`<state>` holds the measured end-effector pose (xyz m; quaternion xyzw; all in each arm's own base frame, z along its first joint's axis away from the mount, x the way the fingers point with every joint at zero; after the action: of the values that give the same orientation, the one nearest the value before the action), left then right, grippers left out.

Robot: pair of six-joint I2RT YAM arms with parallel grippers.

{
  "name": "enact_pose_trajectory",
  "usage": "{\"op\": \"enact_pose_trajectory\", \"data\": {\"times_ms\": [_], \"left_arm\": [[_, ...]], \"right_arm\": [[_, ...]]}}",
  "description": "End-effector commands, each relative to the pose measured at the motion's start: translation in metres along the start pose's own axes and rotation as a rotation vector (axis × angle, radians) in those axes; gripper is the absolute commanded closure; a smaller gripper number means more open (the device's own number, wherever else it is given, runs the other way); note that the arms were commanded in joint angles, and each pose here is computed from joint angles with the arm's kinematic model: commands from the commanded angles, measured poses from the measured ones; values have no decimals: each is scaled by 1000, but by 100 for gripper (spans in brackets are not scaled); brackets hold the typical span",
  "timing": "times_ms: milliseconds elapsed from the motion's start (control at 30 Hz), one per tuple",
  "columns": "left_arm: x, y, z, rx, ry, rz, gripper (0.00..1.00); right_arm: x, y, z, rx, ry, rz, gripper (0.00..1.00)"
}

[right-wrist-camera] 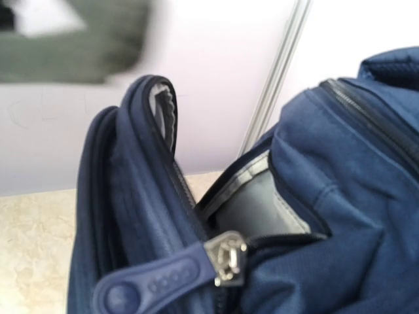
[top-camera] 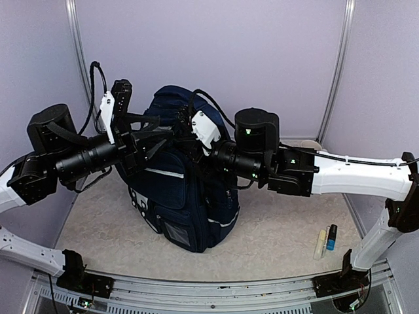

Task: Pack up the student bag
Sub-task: Pick up the pen from the center of the board, then place the pen in the lower front pocket of the bag.

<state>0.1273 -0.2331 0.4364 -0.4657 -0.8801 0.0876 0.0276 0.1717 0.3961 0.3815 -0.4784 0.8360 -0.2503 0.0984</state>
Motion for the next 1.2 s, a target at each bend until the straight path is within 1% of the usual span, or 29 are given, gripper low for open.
{"op": "enact_pose_trajectory", "data": {"times_ms": [0, 67, 133, 200, 300, 400, 467, 633, 767, 867, 967, 1033, 1100, 1167], "left_arm": [[9, 8, 4, -3, 41, -172, 52], [10, 6, 3, 92, 31, -145, 59], [11, 1, 3, 194, 15, -82, 60], [13, 1, 5, 294, 5, -66, 60], [14, 1, 10, 410, 15, -59, 59], [15, 3, 13, 516, 15, -59, 51], [12, 5, 16, 550, 20, -73, 49], [1, 16, 23, 606, 44, -94, 51], [-3, 24, 25, 649, 45, -79, 59], [-11, 21, 28, 655, 71, -49, 61], [-19, 18, 34, 665, 120, -23, 60], [-20, 17, 38, 670, 143, -15, 57], [-20, 17, 42, 669, 159, -29, 54], [-19, 19, 46, 666, 165, -53, 54]], "right_arm": [[-4, 0, 11, 3, 45, -21, 100], [-4, 0, 11, 0, 47, -16, 100], [-4, -1, 13, -4, 50, -15, 100], [-4, 0, 13, -4, 50, -16, 100], [-4, -1, 14, -5, 50, -15, 100], [-3, -1, 14, -2, 48, -13, 100], [-2, -1, 13, -2, 45, -12, 100], [1, -1, 12, -9, 32, -17, 100], [4, -2, 11, -14, 22, -17, 100], [5, -2, 12, -14, 20, -17, 100], [6, -3, 11, -14, 20, -12, 100], [6, -3, 11, -11, 19, -12, 100], [6, -3, 11, -9, 20, -9, 100], [7, -3, 10, -10, 15, -10, 100]]}}
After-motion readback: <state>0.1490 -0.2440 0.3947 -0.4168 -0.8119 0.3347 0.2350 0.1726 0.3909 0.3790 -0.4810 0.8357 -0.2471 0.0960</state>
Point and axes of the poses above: each gripper's point midway between its finger pads, its own x axis back along the fingers, its own y axis along the line the jaws close on, z = x × y, the point moved 9 cm from there along x, back along the fingers, and after that the axes turned 15 degrees about x, right-handed, at the moved point
